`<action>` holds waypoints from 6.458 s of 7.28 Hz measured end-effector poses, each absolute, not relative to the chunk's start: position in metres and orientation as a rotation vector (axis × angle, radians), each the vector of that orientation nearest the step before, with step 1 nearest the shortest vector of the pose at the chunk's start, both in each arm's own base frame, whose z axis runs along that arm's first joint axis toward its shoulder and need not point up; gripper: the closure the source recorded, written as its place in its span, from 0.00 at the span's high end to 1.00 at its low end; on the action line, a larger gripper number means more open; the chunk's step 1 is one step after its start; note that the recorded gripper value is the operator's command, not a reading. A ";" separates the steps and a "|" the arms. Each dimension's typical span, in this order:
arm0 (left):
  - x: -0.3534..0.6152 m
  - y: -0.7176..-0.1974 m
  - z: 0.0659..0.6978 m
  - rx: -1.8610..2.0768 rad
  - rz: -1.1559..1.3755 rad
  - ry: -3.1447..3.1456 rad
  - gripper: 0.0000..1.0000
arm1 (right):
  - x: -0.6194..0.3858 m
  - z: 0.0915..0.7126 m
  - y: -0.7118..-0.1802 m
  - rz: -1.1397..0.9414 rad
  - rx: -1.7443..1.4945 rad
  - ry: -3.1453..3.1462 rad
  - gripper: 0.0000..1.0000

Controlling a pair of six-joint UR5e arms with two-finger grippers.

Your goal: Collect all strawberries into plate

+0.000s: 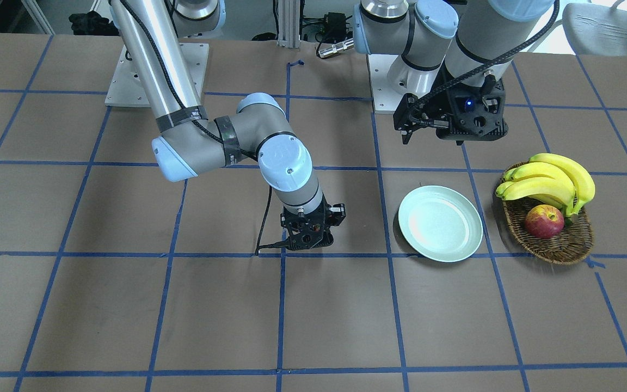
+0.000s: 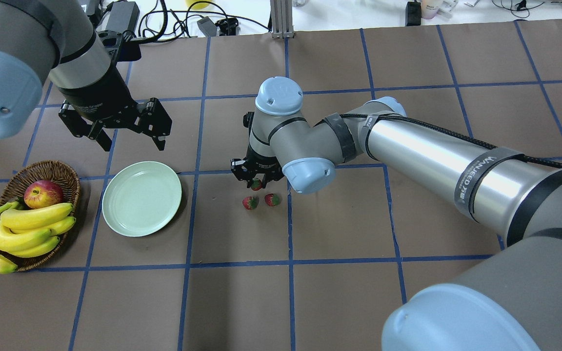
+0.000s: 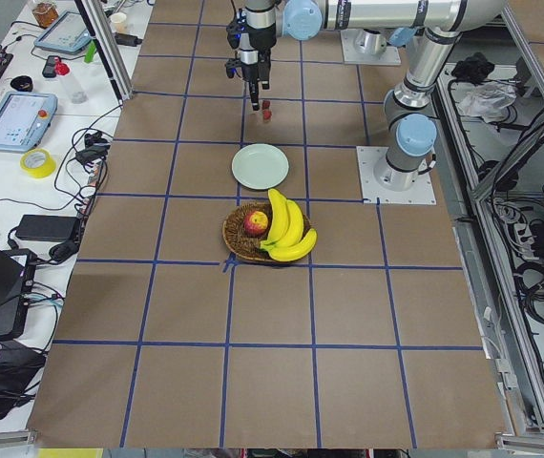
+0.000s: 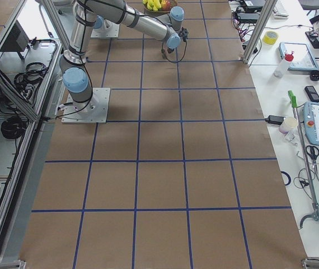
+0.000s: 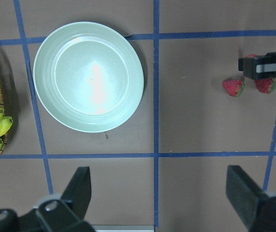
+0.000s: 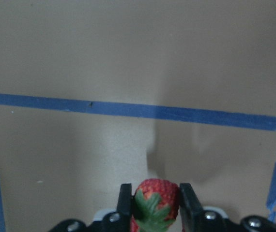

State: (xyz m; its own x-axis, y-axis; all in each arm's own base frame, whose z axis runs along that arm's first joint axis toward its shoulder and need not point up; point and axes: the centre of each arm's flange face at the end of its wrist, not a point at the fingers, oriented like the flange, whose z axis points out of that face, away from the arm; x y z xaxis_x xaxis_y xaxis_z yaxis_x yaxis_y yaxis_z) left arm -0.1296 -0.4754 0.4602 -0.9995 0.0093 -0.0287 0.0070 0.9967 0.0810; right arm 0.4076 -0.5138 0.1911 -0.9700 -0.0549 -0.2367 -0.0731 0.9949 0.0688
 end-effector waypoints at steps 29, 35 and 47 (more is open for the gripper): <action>-0.128 -0.472 0.452 0.018 0.126 3.082 1.00 | 0.168 0.500 -0.506 -0.220 0.027 3.204 1.00; -0.124 -0.476 0.448 -0.008 0.135 3.082 1.00 | 0.162 0.499 -0.511 -0.220 0.050 3.195 1.00; -0.235 -0.475 0.244 -0.281 0.011 3.239 0.99 | 0.156 0.496 -0.510 -0.196 0.071 3.185 1.00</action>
State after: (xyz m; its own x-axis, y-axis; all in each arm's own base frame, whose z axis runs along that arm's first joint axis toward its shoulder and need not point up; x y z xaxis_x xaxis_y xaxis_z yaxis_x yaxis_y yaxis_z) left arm -0.2346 -0.4751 0.2439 -0.9791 -0.1721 0.1087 -0.1714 0.9851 0.0163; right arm 0.1560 -0.5096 0.4961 -0.9977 0.0475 0.0477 0.0413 0.9914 -0.1238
